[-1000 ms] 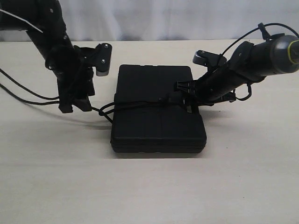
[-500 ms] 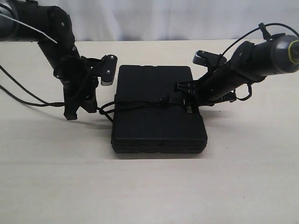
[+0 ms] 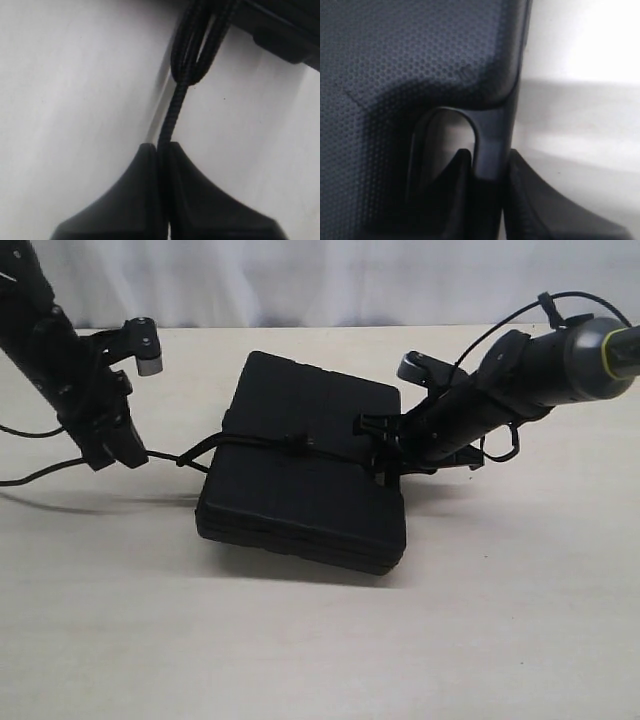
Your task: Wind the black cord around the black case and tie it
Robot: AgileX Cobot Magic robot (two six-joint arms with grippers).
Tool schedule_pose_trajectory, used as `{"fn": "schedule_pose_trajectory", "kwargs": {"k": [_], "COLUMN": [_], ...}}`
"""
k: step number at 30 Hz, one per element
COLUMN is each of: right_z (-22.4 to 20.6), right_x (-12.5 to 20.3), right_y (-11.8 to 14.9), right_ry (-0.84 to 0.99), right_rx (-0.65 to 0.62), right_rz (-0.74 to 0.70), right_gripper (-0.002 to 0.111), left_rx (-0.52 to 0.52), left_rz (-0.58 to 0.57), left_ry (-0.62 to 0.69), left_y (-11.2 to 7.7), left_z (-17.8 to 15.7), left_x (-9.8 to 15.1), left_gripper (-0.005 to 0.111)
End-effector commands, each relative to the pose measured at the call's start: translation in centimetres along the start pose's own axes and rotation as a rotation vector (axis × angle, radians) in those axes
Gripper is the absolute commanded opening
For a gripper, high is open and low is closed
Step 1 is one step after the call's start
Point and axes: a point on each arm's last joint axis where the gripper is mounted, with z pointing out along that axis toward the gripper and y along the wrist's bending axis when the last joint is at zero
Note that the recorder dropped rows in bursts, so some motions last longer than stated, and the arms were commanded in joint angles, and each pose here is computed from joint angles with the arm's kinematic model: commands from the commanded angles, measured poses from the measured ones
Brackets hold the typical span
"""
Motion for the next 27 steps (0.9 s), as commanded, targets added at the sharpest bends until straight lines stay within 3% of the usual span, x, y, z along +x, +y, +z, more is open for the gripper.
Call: {"fn": "schedule_pose_trajectory", "kwargs": {"k": [1,11,20,23,26,27], "right_z": [-0.6,-0.6,-0.7,-0.7,-1.1,-1.1], "right_x": [-1.0,-1.1,-1.3,-1.4,-2.1,-2.1], "right_y": [-1.6,-1.6,-1.6,-1.6,-0.9,-0.9], "right_ry": [-0.052,-0.069,-0.085,-0.094,-0.105,-0.107], "right_rx": [0.066,0.070,0.076,0.077,0.044,0.035], "right_rz": [-0.141,-0.150,-0.200,-0.203,-0.171,-0.151], "right_gripper": [0.005,0.005,0.005,0.005,0.005,0.005], "left_rx": [-0.115,-0.131,-0.135,-0.131,-0.133,-0.145], "left_rz": [-0.022,-0.141,-0.227,-0.232,-0.232,-0.231], "left_ry": [0.119,0.143,0.031,0.017,0.017,0.013], "left_y": [1.8,2.9,3.1,3.1,3.1,3.2], "left_z": [-0.2,-0.6,-0.6,-0.6,-0.6,-0.7], "left_x": [4.7,8.9,8.3,8.1,8.1,8.1], "left_gripper": [0.000,0.000,0.001,0.017,0.054,0.058]}}
